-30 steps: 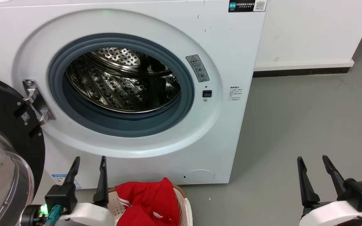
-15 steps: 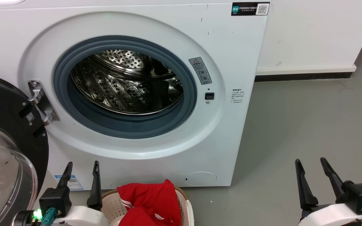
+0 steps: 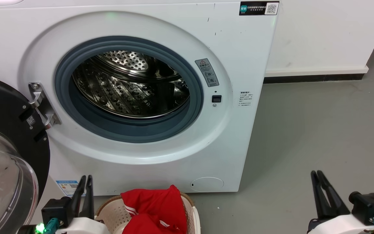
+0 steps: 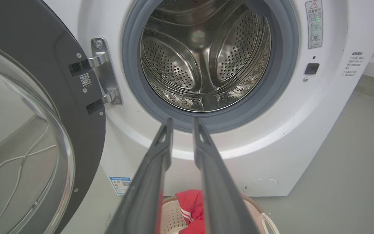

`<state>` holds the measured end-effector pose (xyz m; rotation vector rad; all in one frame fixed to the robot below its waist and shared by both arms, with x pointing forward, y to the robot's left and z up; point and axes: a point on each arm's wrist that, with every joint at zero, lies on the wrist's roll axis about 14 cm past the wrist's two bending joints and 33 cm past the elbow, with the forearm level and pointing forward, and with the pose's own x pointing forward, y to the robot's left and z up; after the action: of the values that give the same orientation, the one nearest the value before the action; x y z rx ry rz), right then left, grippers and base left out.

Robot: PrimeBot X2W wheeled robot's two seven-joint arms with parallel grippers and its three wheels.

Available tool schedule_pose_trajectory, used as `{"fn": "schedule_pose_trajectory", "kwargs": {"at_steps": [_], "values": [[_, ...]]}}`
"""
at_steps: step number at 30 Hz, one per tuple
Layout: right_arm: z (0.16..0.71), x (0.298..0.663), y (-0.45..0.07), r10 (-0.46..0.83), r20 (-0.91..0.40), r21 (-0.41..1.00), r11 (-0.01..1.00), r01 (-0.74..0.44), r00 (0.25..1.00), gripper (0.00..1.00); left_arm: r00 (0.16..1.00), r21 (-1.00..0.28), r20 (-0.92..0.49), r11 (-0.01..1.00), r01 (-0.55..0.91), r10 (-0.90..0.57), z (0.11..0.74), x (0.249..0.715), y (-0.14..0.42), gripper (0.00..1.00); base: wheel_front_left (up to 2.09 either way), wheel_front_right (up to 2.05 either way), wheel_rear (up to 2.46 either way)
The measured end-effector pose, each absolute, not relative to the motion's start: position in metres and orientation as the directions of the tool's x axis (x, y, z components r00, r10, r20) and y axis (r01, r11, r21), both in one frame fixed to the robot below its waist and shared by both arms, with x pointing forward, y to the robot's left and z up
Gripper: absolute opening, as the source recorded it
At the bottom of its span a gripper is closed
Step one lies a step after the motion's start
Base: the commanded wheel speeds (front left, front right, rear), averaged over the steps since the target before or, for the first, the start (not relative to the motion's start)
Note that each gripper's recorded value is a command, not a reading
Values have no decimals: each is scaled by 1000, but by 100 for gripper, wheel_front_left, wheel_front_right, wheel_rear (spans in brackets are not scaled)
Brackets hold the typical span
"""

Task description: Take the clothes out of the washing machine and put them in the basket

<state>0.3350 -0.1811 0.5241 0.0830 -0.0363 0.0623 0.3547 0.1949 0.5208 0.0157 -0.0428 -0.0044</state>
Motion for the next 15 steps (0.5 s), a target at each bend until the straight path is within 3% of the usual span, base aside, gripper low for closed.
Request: {"fn": "schedule_pose_trajectory", "kwargs": {"at_steps": [15], "values": [[512, 338, -185, 42, 7, 363, 931, -42, 999, 0, 999, -277, -42, 960, -34, 23, 503, 356, 201, 0, 0, 0, 0]]}}
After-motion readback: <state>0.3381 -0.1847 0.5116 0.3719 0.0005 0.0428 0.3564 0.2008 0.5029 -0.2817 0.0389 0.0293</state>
